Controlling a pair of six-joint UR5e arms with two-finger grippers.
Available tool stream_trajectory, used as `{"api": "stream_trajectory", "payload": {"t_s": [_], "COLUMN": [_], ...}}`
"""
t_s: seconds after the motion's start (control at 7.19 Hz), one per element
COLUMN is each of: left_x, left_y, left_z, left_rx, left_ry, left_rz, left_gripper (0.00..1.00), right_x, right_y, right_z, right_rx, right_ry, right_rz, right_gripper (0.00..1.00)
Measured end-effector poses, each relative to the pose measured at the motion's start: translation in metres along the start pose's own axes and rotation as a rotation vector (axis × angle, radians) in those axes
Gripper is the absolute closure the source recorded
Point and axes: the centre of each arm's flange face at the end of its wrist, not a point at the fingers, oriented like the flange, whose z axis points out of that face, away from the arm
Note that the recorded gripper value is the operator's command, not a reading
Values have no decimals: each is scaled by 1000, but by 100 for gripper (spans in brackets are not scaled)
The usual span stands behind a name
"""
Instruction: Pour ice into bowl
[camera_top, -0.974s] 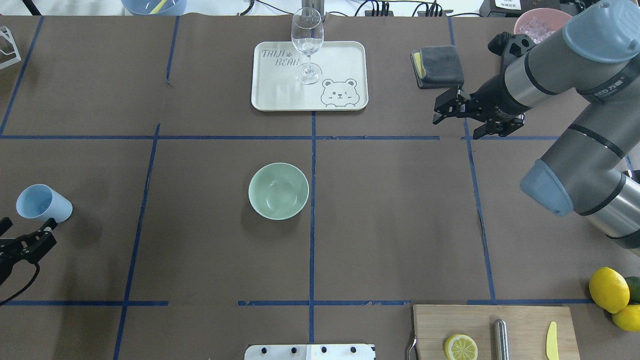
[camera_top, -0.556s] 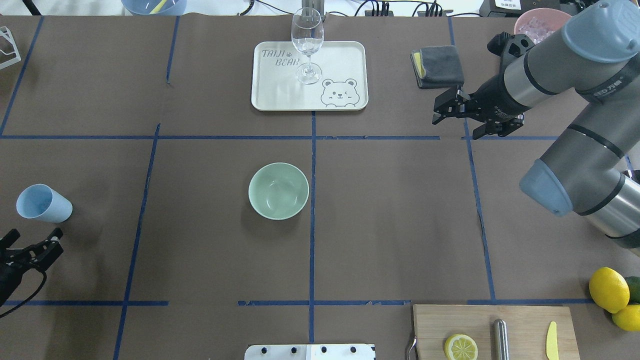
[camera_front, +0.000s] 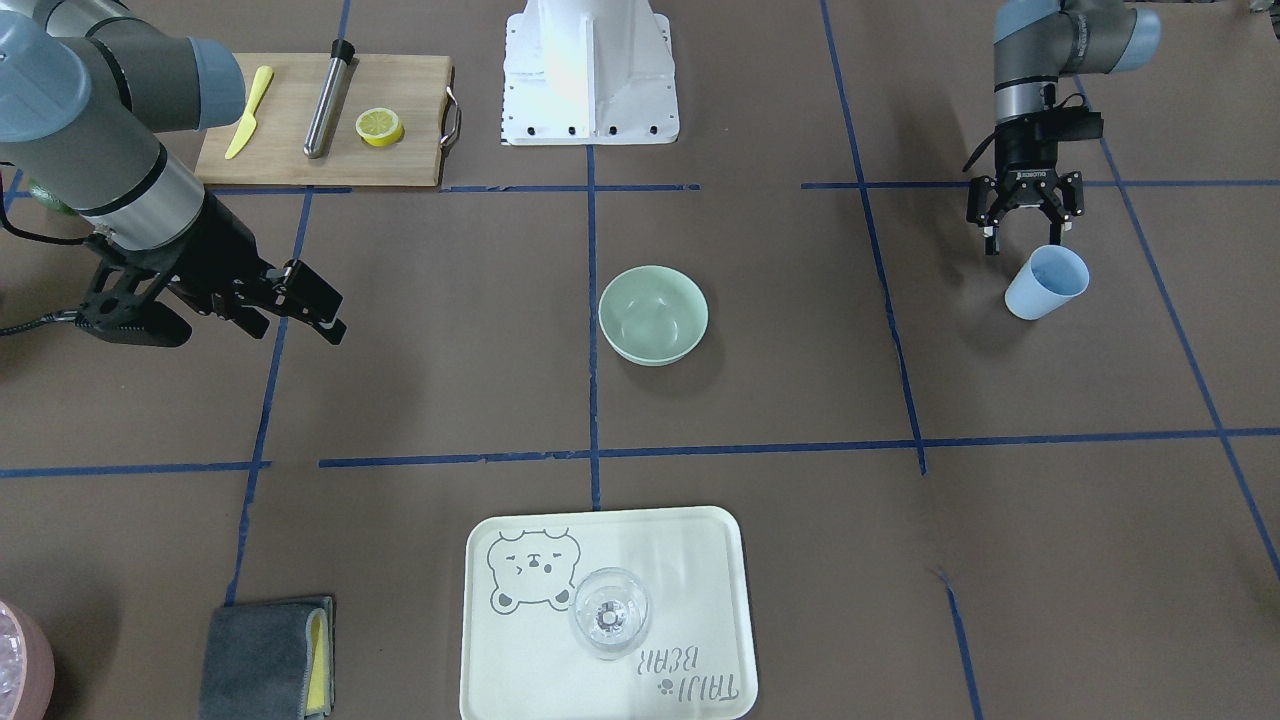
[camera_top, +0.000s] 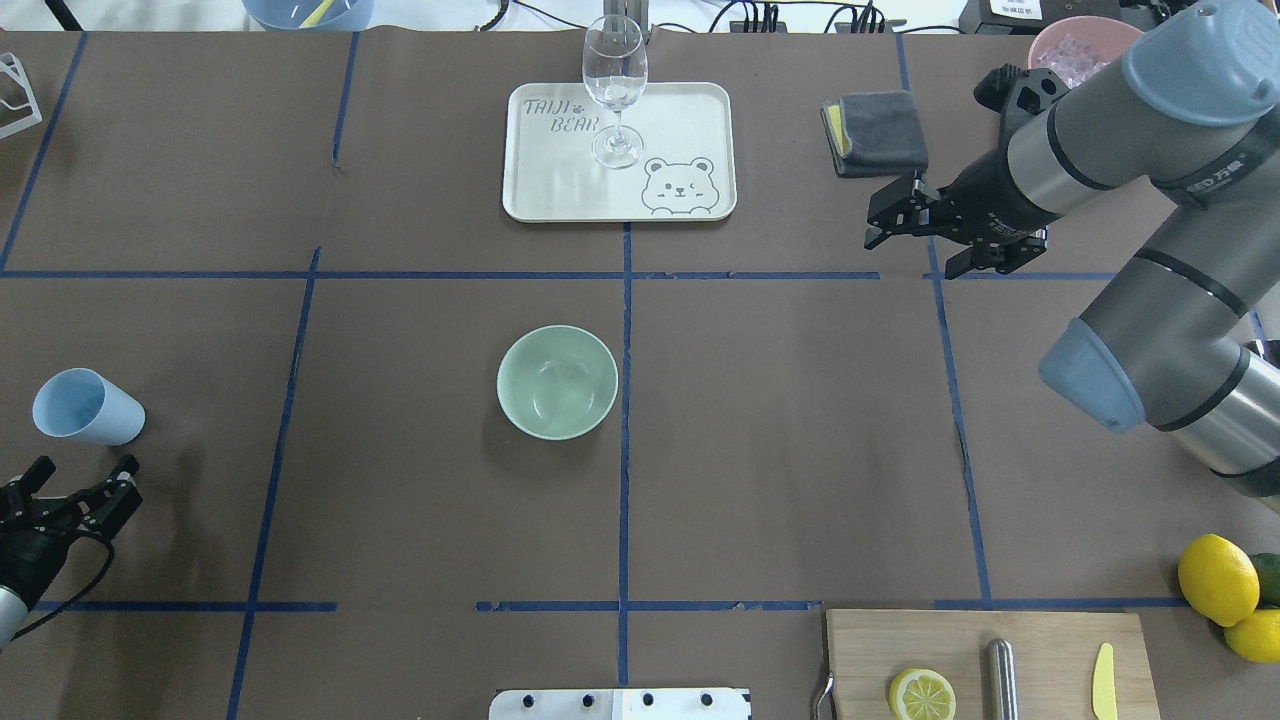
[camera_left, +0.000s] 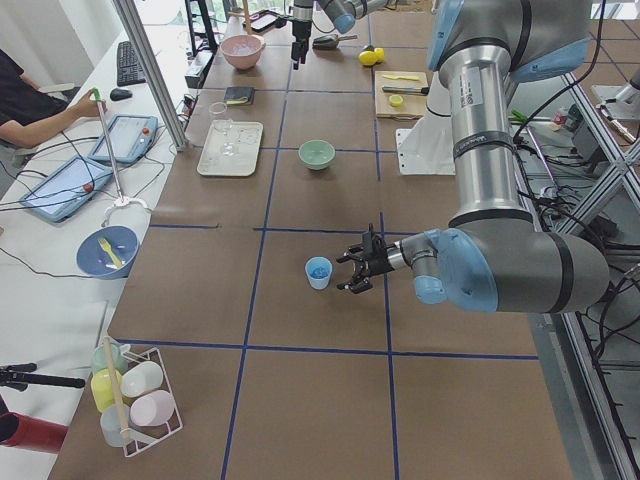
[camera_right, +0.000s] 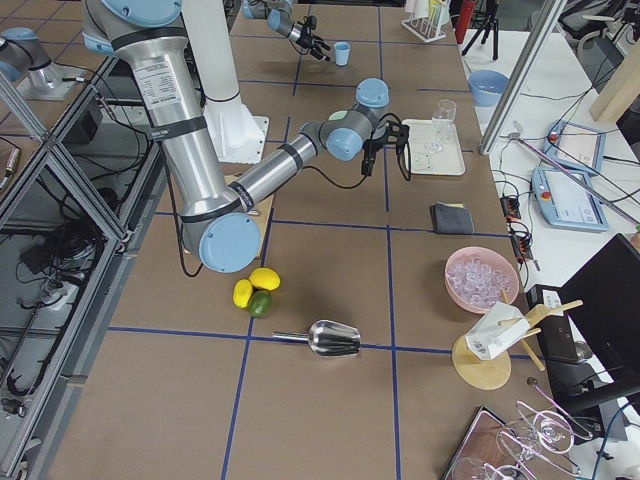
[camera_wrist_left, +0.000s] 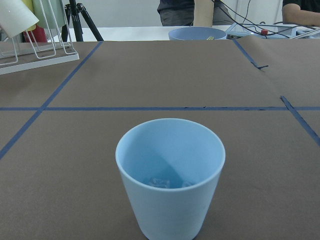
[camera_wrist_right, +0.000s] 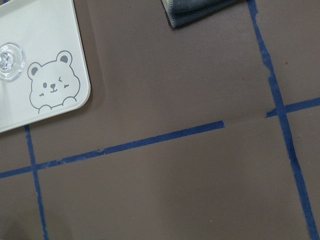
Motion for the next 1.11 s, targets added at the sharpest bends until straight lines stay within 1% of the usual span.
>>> {"api": "stream_trajectory", "payload": {"t_s": [0.28, 0.56, 0.83, 1.11], "left_x": [-6, -17, -6, -4], "left_y": [5, 13, 16, 12], "left_z": [6, 13, 15, 19], "left_rx": [35, 74, 86, 97], "left_ry": [-9, -19, -11, -18], "left_rz": [11, -3, -29, -18], "left_gripper": [0, 0, 0, 0], "right_x": [0, 2, 2, 2], "right_y": [0, -1, -1, -1], "right_z": [1, 4, 5, 5], "right_rx": [-1, -2, -3, -3], "right_ry": [2, 6, 7, 8], "right_rz": [1, 3, 3, 4], "right_gripper": [0, 0, 0, 0]}}
